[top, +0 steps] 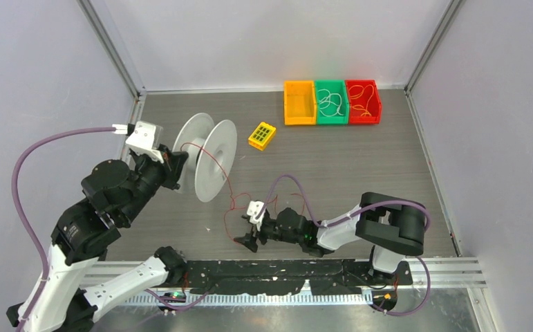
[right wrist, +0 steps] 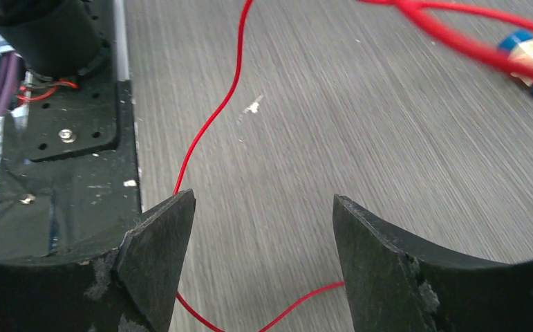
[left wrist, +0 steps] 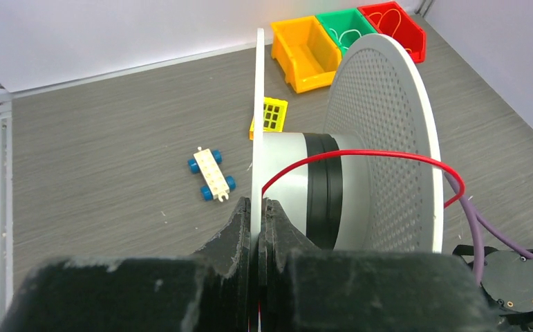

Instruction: Wrap the cables

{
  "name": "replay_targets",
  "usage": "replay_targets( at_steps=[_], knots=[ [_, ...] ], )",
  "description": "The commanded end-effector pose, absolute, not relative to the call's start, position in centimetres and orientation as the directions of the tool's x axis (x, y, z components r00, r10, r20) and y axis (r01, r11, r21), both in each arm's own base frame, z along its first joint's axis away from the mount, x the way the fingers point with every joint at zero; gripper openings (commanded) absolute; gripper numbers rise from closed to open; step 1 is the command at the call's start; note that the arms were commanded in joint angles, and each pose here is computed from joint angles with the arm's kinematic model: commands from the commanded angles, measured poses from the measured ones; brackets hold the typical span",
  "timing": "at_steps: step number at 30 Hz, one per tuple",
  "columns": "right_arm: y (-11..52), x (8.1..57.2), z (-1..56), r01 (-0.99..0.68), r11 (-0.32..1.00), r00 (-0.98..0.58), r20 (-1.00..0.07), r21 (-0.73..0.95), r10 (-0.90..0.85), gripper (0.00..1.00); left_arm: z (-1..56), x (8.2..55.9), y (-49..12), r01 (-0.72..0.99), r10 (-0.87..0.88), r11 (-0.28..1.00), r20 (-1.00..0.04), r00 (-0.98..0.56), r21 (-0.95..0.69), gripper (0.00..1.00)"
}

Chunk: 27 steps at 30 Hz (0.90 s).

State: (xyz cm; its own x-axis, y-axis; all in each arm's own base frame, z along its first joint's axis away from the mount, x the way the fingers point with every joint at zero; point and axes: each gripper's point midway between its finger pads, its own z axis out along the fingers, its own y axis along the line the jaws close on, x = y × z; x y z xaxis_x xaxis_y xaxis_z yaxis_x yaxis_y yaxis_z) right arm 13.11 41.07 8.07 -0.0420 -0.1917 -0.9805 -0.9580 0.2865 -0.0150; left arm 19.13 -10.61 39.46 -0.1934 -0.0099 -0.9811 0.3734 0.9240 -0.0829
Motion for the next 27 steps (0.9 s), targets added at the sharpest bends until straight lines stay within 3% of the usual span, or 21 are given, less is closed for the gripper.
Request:
replay_targets(
  at_steps=[1,6,13,18,27],
  knots=[
    [43.6,11.6,11.8,-0.985,0.175,-0.025,-0.996,0.009,-0.088,0.79,43.6,19.6,-10.2,0.358,-0.083,0.928,-0.994,-0.073,-0.104,0.00],
    [43.5,11.4,13.0,-0.988,0.155,-0.023,-0.991,0.002,-0.129,0.77,43.2,20.0,-10.2,0.346,-0.066,0.934,-0.995,-0.071,-0.086,0.00],
    [41.1,15.8,17.0,-0.891,0.445,-0.097,-0.995,0.088,0.002,0.77,40.7,20.5,-10.8,0.343,-0.055,0.935,-0.992,-0.110,-0.090,0.00],
    [43.3,14.0,17.7,-0.928,0.333,-0.158,-0.986,0.166,0.052,0.77,40.1,20.8,-11.0,0.334,-0.058,0.938,-0.991,-0.122,-0.096,0.00],
    [45.7,14.5,14.7,-0.905,0.337,-0.249,-0.965,0.261,0.079,0.75,40.7,20.8,-11.6,0.344,-0.110,0.927,-0.985,-0.131,-0.149,0.00]
  ],
)
